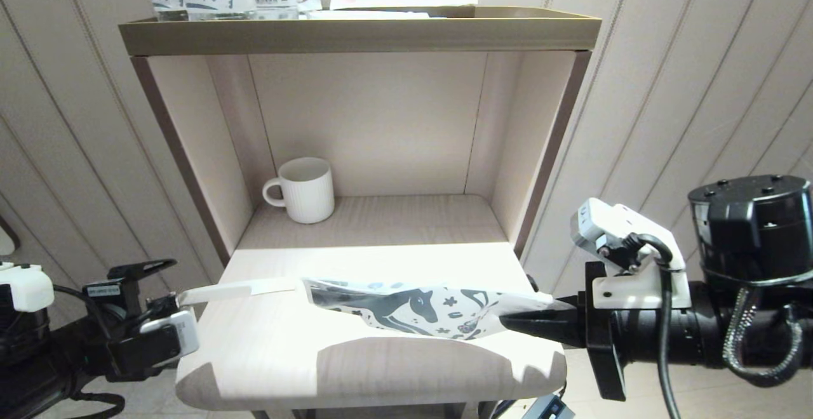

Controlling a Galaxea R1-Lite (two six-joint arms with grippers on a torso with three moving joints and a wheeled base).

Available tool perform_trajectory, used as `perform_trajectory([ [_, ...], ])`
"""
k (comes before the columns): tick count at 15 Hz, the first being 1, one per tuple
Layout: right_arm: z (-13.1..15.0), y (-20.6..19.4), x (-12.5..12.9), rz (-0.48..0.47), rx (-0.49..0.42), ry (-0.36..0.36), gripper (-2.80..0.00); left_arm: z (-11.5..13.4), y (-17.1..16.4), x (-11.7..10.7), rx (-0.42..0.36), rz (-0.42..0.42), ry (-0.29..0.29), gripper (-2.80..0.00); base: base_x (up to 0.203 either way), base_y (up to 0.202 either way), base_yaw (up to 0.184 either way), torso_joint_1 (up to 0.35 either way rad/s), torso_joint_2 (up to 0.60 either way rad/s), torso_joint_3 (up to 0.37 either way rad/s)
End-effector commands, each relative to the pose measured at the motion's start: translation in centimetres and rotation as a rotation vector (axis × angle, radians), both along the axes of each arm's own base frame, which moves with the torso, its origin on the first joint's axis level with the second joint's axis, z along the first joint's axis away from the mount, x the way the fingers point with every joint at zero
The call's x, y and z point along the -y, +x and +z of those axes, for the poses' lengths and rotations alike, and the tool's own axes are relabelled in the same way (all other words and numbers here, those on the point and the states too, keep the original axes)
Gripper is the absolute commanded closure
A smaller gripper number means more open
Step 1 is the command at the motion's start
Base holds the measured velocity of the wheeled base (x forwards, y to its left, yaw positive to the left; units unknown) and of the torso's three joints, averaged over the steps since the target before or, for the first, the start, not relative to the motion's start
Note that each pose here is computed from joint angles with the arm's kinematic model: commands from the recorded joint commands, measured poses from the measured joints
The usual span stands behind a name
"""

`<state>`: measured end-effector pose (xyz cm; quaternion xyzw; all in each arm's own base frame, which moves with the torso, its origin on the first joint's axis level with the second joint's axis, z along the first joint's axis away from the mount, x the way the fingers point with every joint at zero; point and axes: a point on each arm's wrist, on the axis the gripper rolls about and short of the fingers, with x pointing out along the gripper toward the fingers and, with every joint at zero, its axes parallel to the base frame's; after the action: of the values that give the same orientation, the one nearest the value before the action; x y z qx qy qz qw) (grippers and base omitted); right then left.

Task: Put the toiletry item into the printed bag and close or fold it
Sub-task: Pick up the comb

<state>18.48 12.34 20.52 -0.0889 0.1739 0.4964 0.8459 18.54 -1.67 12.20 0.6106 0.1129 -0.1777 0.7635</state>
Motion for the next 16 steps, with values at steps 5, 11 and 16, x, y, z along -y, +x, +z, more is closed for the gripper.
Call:
perform_trajectory([
  [5, -0.14, 0.05, -0.07, 0.007, -0.004, -0.001, 0.0, -0.96, 1.0, 0.08, -0.02, -0.002, 0.007, -2.8, 0.0, 0.0, 0.0, 0.0, 0.0, 0.0],
  [11, -0.07, 0.0, -0.03, 0.005, -0.001, 0.0, 0.0, -1.08, 0.89, 0.06, -0.025, -0.008, 0.007, 0.0, 0.0, 0.0, 0.0, 0.0, 0.0, 0.0],
  [16, 0.03, -0.08, 0.02, 0.005, 0.003, 0.002, 0.0, -1.16, 0.82, 0.06, -0.029, -0.011, 0.007, 0.0, 0.0, 0.0, 0.0, 0.0, 0.0, 0.0],
])
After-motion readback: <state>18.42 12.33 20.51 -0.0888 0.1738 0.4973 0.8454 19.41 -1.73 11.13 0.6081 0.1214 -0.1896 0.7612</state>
